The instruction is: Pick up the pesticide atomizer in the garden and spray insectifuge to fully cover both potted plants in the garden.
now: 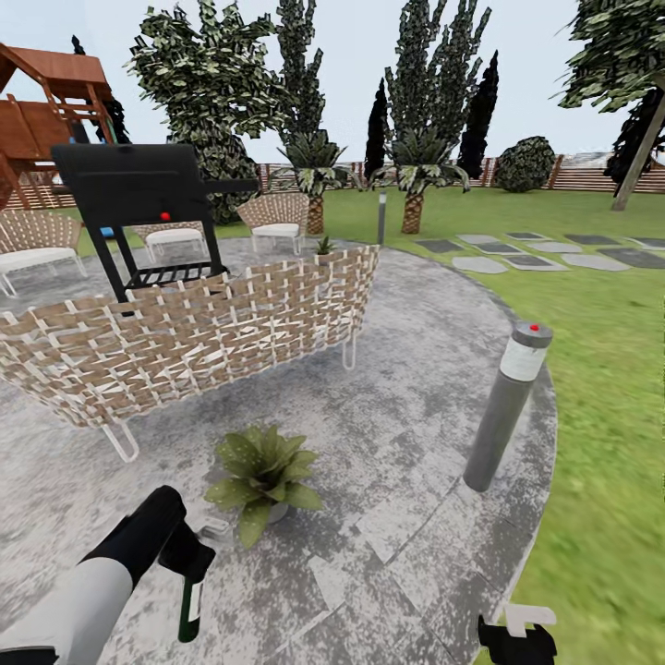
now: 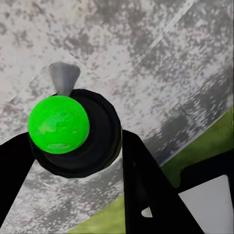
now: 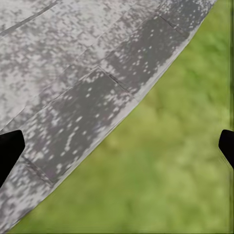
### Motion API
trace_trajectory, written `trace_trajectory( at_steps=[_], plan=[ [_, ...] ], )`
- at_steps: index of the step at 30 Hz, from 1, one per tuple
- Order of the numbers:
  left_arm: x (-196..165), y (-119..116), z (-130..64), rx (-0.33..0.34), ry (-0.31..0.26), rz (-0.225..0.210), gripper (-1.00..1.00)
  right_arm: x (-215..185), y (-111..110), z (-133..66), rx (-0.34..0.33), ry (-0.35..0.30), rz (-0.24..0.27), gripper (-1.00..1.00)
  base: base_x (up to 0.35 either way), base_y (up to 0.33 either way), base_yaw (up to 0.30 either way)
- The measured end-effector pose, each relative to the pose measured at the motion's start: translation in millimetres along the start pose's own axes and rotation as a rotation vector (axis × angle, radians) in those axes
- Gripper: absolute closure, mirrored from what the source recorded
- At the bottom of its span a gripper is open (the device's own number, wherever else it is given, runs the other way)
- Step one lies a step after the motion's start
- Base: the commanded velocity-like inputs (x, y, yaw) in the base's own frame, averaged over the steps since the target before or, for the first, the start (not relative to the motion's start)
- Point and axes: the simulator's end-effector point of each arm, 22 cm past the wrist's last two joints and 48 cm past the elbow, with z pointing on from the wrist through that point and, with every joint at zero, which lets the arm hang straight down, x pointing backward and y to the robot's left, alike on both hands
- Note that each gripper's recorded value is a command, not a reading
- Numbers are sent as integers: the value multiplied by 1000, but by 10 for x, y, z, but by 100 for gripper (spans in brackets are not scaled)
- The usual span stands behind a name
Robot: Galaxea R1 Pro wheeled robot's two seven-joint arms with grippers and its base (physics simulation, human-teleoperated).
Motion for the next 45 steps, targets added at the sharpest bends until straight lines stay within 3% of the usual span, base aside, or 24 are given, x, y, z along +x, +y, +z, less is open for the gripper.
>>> trace_trajectory(
  at_steps=[10, 21, 28, 30, 32, 36, 38, 40, 45],
  plan=[
    [8, 22, 0, -4, 1, -1, 100, -1, 34, -3, -4, 0, 2, -100, -184, -216, 144],
    [1, 41, -13, -10, -1, 0, 100, -2, 33, -5, -4, 0, 2, -100, 45, -249, 39],
    [-65, 91, -112, -8, -12, -5, 100, 3, 26, -4, -3, 1, 1, -100, -144, -70, 0],
    [-156, 78, -209, 18, -26, -6, 100, 1, 25, -4, -3, 1, 1, -100, -11, -4, 0],
    [-400, 63, -428, 36, -55, 16, 100, -2, 25, -4, -3, 0, 2, -100, -4, -1, 0],
    [-843, -31, -951, 47, -67, 106, 100, -1, 26, -5, -4, 0, 0, -100, -1, 0, 0],
    [-999, -132, -1236, 53, -42, 173, 100, -2, 18, -4, -3, -1, -1, -100, 0, 0, 0],
    [-1087, -150, -1465, 46, -18, 211, 100, -2, 16, -3, -3, -1, -2, -100, 0, 0, 0],
    [-1104, -119, -1747, 75, 38, 204, 100, 1, 16, -2, -3, 0, -2, -100, 0, 0, 0]
  ],
)
